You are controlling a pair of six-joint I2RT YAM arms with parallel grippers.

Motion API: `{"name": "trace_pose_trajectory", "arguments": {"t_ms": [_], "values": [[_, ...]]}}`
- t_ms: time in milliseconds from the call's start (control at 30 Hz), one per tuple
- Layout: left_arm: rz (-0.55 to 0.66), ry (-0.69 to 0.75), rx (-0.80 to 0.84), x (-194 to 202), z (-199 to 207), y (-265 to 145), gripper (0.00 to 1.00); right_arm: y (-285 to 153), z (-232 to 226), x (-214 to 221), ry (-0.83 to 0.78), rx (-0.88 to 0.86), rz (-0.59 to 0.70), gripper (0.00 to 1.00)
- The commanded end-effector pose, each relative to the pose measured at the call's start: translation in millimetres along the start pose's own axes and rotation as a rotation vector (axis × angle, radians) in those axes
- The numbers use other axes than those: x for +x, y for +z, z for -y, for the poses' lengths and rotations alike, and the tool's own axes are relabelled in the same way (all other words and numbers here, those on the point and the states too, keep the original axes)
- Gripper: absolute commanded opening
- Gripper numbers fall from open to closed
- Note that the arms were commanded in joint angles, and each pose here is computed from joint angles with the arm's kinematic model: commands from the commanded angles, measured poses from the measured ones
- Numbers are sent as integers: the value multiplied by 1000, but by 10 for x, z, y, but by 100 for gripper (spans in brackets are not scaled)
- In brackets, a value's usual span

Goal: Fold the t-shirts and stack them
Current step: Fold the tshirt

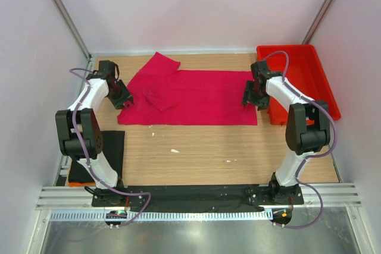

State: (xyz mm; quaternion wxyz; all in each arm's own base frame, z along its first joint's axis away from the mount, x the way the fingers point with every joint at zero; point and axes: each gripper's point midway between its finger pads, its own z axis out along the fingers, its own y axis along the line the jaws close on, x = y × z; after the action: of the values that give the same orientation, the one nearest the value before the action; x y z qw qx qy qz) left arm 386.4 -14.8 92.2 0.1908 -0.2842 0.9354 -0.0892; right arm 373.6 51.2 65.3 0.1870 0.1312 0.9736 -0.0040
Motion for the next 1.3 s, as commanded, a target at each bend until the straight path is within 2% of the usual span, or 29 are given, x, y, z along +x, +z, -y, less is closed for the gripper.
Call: {"name": "trace_pose_trajectory", "arguments": {"t_ms": [0,67,200,267,633,867,1067,1133,1233,1267], "values": [[-41,52,-12,52,-82,-59,44,-83,-62,-39,1,-52,29,64],[-63,98,-41,68,-167,-84,44,-61,-56,81,2,-61,4,63],[-105,164,-103,102,-303,-44,44,-19,-19,241,3,-66,-21,53],[-134,166,-113,131,-329,8,42,5,-4,351,4,-69,-43,51],[-169,221,-217,232,-595,143,43,19,50,391,30,-43,-44,52],[-188,229,-233,315,-673,171,31,27,118,404,30,-24,-47,52],[-197,227,-217,370,-660,166,25,69,147,445,29,-15,-57,52],[-185,231,-221,348,-665,141,25,80,149,453,30,-16,-60,52],[-188,235,-229,348,-687,155,38,88,146,455,32,-18,-61,52],[-196,239,-230,371,-695,168,38,99,148,463,31,-17,-64,52]]}}
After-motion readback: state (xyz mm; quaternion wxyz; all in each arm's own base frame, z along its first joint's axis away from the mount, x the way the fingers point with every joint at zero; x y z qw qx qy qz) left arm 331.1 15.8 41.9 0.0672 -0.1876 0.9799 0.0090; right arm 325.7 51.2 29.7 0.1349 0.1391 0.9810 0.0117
